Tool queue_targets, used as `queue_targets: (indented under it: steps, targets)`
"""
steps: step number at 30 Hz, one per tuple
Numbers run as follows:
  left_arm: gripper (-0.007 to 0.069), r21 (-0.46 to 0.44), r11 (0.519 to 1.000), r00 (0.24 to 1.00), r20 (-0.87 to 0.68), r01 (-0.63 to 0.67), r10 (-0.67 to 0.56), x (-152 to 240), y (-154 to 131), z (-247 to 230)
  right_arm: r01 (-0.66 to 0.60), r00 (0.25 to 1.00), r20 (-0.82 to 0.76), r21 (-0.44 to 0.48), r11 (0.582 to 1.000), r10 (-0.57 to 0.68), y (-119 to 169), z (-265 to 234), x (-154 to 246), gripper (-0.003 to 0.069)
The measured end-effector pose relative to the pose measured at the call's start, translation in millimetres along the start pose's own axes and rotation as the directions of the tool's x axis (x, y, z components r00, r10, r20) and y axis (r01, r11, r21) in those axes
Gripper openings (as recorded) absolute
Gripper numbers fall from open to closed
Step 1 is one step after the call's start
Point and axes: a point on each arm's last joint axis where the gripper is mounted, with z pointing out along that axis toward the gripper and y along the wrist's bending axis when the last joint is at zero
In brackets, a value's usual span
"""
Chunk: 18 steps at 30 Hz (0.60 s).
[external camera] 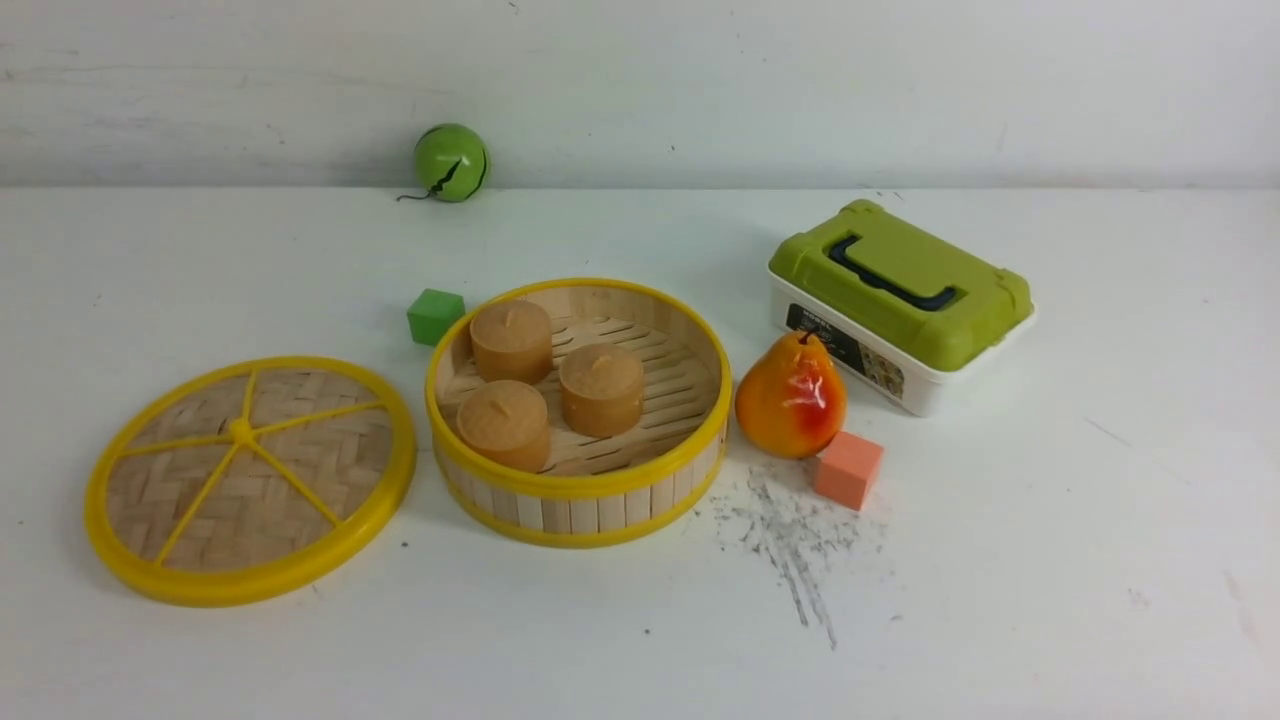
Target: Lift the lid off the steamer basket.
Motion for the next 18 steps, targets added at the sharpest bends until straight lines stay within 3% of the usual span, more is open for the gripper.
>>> queue_targets:
  steps: [5,12,15,18]
  targets:
    - [-0.0013,-0.02,0.996,0.997,-0.014,-0.082,0.082,0.9,1.9,-3.9,0.0,1.0,0.0,0.0,1.0,0.0,0.0,0.0,0.0,0.024]
    - [-0.0013,-0.063,0.992,0.991,-0.078,-0.111,0.106,17.8,8.6,-27.6,0.0,1.0,0.0,0.0,1.0,0.0,0.0,0.0,0.0,0.024]
    - [-0.0013,-0.127,0.987,0.991,-0.1,-0.1,0.087,39.1,15.3,-47.2,0.0,1.0,0.0,0.0,1.0,0.0,0.0,0.0,0.0,0.024]
    - [-0.0013,-0.246,0.964,0.984,-0.166,-0.097,0.057,65.8,23.1,-54.9,0.0,1.0,0.0,0.0,1.0,0.0,0.0,0.0,0.0,0.024]
